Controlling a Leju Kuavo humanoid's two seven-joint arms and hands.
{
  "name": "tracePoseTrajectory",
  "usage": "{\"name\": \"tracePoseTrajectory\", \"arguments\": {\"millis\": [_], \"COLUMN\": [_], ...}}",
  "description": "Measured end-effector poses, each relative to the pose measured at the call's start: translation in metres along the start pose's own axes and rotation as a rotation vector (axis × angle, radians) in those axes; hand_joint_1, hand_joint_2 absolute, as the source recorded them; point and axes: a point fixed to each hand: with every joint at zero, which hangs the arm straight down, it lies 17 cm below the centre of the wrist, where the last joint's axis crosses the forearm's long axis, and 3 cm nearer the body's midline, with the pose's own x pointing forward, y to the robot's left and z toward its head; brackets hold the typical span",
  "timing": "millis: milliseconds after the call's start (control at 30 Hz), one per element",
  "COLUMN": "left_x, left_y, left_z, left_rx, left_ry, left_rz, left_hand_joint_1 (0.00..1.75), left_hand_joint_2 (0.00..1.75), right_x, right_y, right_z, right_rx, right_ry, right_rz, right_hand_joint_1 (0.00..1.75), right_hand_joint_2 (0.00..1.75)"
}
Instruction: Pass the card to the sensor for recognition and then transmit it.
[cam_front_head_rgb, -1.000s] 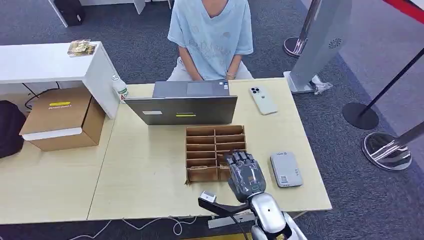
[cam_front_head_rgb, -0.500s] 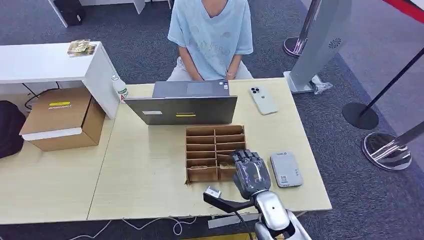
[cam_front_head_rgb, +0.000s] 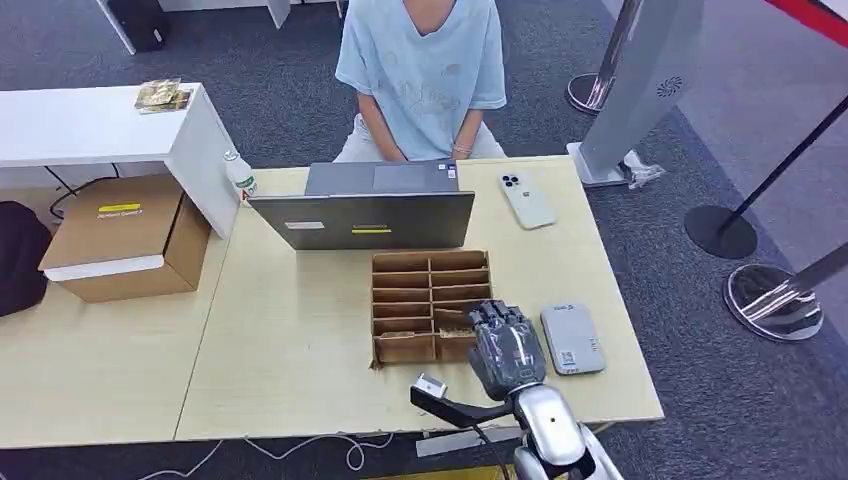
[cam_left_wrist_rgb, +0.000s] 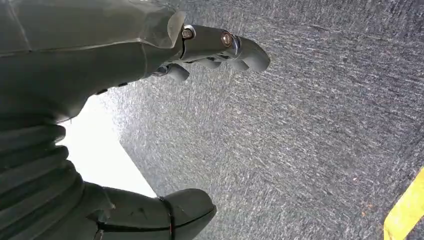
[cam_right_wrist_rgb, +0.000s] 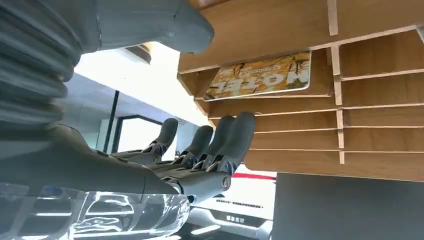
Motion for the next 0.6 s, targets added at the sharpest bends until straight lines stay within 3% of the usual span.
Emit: {"name": "tracePoseTrajectory", "arguments": {"millis": [400,533,600], "left_x": [0.0001,0.0001,0.0002], "left_y": [0.0005,0.0005,0.0005], "left_z": [-0.0001,-0.0001,-0.0001], "left_rx": [0.002,0.002,0.002], "left_ry": [0.000,0.000,-0.001], "left_rz": [0.000,-0.001,-0.001], "left_hand_joint_1": [0.00,0.00,0.00], "left_hand_joint_2": [1.75,1.75,1.75], "right_x": [0.0080,0.0092,0.0097], "right_y": [-0.0022,-0.0027,-0.0036], "right_z": [-0.0015,-0.0017,-0.0019], "right_rx": [-0.005,-0.006,-0.008], "right_ry": [-0.019,-0.021,-0.022], "right_rz": [-0.013,-0.014,-0.016], "right_hand_joint_1": [0.75,0.84,1.06], "right_hand_joint_2": [1.75,1.75,1.75]}}
